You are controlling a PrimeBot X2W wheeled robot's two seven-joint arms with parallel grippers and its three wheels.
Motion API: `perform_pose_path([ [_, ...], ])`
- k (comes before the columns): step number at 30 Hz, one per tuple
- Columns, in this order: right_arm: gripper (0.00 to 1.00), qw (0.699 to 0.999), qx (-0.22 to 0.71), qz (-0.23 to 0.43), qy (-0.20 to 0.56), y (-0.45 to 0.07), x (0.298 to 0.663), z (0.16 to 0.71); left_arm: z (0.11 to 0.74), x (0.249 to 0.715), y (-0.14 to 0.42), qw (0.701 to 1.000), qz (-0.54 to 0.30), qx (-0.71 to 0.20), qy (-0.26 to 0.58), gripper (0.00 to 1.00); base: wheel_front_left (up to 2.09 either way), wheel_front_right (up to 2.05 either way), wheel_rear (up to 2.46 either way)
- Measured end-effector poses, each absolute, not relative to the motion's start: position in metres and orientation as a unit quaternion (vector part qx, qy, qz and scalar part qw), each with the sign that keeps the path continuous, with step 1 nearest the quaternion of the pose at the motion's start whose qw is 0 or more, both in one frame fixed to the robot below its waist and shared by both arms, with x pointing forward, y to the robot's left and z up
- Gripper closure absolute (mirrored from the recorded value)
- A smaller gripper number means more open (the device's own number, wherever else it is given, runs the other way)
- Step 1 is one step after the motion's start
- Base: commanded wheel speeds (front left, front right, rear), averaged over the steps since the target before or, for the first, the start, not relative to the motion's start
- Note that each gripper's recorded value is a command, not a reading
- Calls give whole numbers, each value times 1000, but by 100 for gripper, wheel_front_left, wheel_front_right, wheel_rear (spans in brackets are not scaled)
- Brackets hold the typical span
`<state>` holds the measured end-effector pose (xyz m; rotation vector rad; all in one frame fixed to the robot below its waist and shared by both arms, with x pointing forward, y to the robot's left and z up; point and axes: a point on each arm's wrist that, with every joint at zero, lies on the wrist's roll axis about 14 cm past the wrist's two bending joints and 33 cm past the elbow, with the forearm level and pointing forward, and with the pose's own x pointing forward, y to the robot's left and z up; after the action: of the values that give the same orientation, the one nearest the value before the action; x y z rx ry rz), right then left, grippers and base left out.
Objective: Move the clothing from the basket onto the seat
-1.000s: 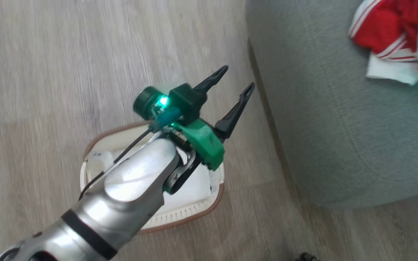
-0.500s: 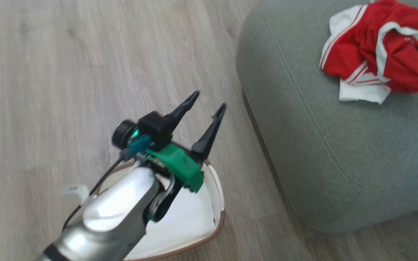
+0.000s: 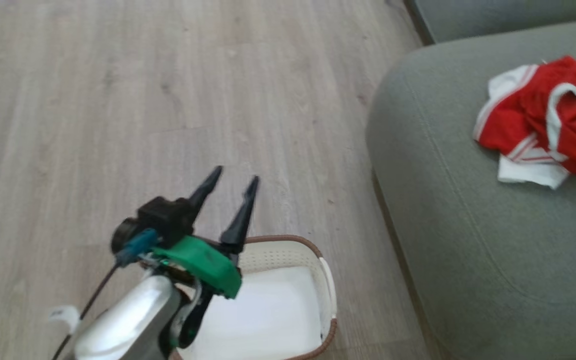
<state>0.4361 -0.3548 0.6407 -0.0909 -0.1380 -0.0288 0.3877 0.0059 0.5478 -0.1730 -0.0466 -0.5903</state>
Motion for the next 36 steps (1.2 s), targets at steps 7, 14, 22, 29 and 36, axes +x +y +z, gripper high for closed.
perform_pose_path([
  [7, 0, 996, 2, 20, -86, -310, 430, 610, 553, 388, 66, 976, -189, -97, -39, 0, 0, 0, 0],
  [14, 0, 994, 33, 41, -99, -261, 408, 579, 548, 380, 124, 990, -87, -101, -48, 0, 0, 0, 0],
  [22, 0, 993, 71, 43, -89, -229, 385, 551, 529, 363, 152, 994, -30, -94, -36, 0, 0, 0, 0],
  [29, 0, 989, 88, 70, -90, -196, 383, 549, 539, 362, 158, 994, -16, -84, -67, 0, 0, 0, 0],
  [36, 0, 989, 86, 88, -86, -179, 384, 545, 522, 356, 163, 996, -10, -71, -51, 0, 0, 0, 0],
])
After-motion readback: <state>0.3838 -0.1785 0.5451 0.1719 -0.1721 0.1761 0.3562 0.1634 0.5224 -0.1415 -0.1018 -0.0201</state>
